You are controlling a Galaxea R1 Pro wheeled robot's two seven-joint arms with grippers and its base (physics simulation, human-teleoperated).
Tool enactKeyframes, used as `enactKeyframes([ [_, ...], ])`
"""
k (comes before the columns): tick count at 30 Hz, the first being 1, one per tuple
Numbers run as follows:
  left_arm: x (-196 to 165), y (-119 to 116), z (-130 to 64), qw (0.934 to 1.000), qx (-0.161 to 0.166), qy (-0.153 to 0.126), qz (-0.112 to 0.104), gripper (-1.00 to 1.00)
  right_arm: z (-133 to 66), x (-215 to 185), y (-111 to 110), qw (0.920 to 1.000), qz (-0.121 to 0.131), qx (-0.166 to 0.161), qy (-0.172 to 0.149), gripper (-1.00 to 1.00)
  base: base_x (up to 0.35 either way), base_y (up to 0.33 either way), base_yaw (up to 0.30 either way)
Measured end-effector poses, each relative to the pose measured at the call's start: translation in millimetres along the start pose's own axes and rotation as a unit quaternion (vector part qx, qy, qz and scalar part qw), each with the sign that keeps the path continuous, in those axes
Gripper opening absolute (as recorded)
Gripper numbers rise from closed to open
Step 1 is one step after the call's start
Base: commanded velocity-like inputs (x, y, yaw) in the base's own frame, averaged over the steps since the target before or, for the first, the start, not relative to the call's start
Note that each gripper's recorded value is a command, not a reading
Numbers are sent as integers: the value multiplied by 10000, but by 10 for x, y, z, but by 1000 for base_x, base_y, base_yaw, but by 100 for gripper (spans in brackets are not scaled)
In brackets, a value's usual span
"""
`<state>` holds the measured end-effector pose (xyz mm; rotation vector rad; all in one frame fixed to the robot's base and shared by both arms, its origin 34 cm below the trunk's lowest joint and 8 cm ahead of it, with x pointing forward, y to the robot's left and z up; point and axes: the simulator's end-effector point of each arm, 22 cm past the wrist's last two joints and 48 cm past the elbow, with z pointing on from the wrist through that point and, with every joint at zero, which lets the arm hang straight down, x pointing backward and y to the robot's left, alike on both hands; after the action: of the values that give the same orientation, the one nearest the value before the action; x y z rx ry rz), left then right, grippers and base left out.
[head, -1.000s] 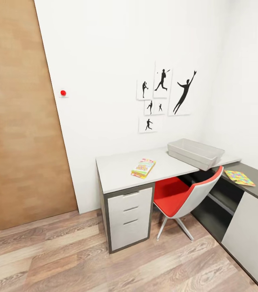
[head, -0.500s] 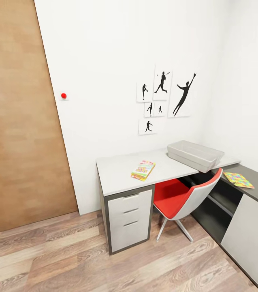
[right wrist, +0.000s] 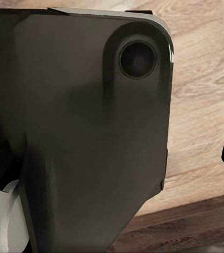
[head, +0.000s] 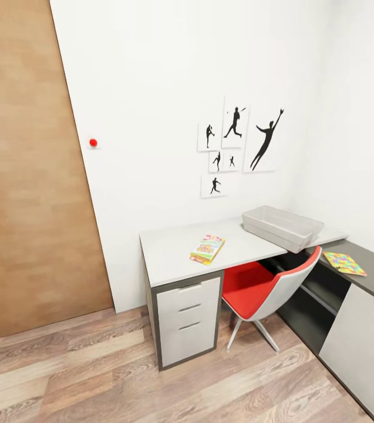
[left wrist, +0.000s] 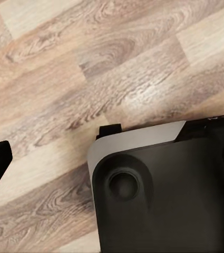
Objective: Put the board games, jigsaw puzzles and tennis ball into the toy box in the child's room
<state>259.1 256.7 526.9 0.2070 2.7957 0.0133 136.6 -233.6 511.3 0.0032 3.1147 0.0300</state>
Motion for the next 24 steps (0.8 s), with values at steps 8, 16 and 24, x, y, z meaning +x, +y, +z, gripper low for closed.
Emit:
enactKeyframes([
  [8, -19, 13, -108, 10000, -5, 6, 31, 100, -111, 6, 16, 10000, -18, -10, -2, 100, 0, 0, 0],
  [16, -43, 4, -212, 10000, 2, 8, 26, 100, -217, -35, 20, 9999, 28, -8, -116, 100, 0, 0, 0],
  [24, -64, 0, -312, 10000, 1, 8, 2, 100, -324, -132, 17, 9993, 0, -9, -362, 100, 0, 0, 0],
])
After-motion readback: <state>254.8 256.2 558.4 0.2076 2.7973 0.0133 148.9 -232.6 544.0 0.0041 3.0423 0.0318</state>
